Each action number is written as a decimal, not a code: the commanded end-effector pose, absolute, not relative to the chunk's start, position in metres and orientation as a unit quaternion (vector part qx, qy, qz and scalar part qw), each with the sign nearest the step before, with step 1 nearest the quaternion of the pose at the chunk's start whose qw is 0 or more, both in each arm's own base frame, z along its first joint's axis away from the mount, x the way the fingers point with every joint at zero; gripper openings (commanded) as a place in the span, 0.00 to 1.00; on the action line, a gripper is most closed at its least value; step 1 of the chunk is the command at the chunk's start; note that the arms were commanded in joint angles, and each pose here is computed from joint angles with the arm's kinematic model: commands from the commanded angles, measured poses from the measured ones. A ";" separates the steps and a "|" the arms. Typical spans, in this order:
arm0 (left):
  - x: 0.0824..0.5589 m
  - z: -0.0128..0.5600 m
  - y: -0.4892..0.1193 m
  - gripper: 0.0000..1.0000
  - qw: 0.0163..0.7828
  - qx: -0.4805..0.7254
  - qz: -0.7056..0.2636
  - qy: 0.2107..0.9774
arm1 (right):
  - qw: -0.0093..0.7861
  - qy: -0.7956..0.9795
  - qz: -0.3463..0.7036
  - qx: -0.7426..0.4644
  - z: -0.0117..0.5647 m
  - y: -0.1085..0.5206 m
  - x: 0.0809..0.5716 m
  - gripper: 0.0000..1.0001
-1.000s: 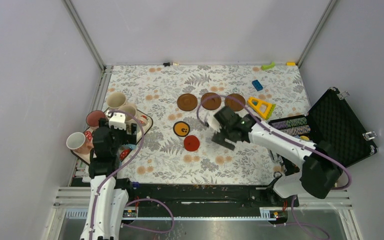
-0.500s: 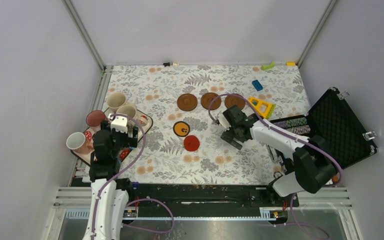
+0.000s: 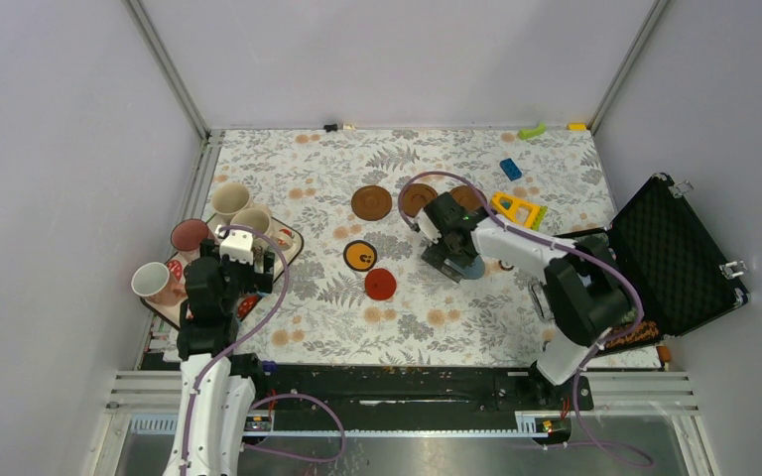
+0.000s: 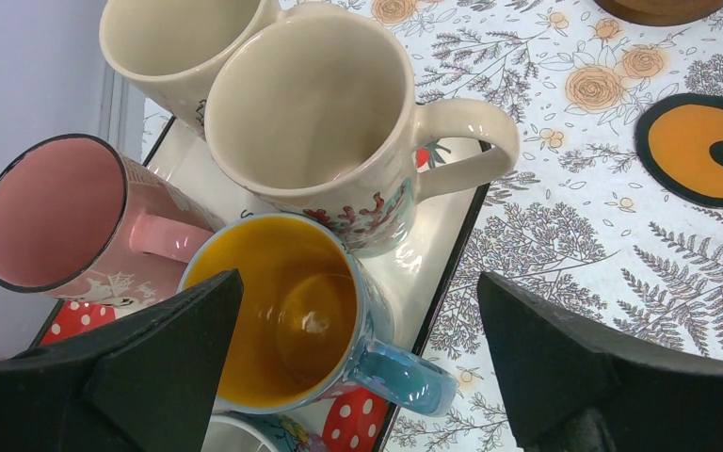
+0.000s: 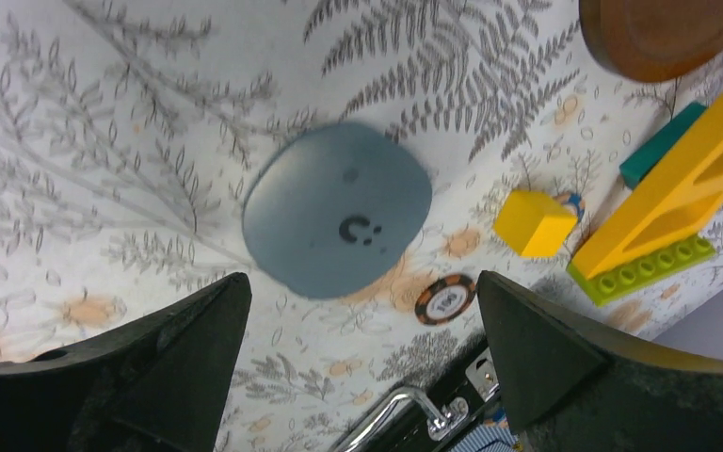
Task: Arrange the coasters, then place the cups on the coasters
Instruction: Move the coaster to the center of the board.
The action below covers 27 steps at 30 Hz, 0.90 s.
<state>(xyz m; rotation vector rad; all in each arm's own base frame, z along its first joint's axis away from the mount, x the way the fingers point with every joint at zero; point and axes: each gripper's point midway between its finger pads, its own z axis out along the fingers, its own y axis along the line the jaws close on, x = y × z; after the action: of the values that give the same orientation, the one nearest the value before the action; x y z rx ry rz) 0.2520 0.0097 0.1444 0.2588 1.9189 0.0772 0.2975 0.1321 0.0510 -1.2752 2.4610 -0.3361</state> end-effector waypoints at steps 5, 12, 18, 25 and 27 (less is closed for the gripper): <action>0.257 0.166 0.012 0.99 0.596 0.112 0.043 0.794 | 0.178 0.873 -0.154 -0.427 0.047 0.145 0.337 0.98; 0.257 0.165 0.011 0.99 0.594 0.112 0.041 0.795 | 0.158 0.878 -0.207 -0.402 0.036 0.122 0.346 0.98; 0.257 0.164 0.011 0.99 0.591 0.111 0.039 0.798 | 0.157 0.886 -0.214 -0.381 0.038 0.108 0.351 0.98; 0.258 0.165 0.013 0.99 0.594 0.106 0.045 0.796 | 0.167 0.900 -0.102 -0.391 0.049 0.136 0.329 0.98; 0.258 0.164 0.014 0.99 0.593 0.105 0.046 0.797 | 0.159 0.902 -0.079 -0.393 0.047 0.142 0.321 0.98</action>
<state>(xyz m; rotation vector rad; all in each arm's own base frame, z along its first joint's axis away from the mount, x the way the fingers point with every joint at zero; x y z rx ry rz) 0.2513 0.0102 0.1466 0.2563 1.9098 0.0826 0.3395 0.1213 0.0323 -1.1330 2.5633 -0.4446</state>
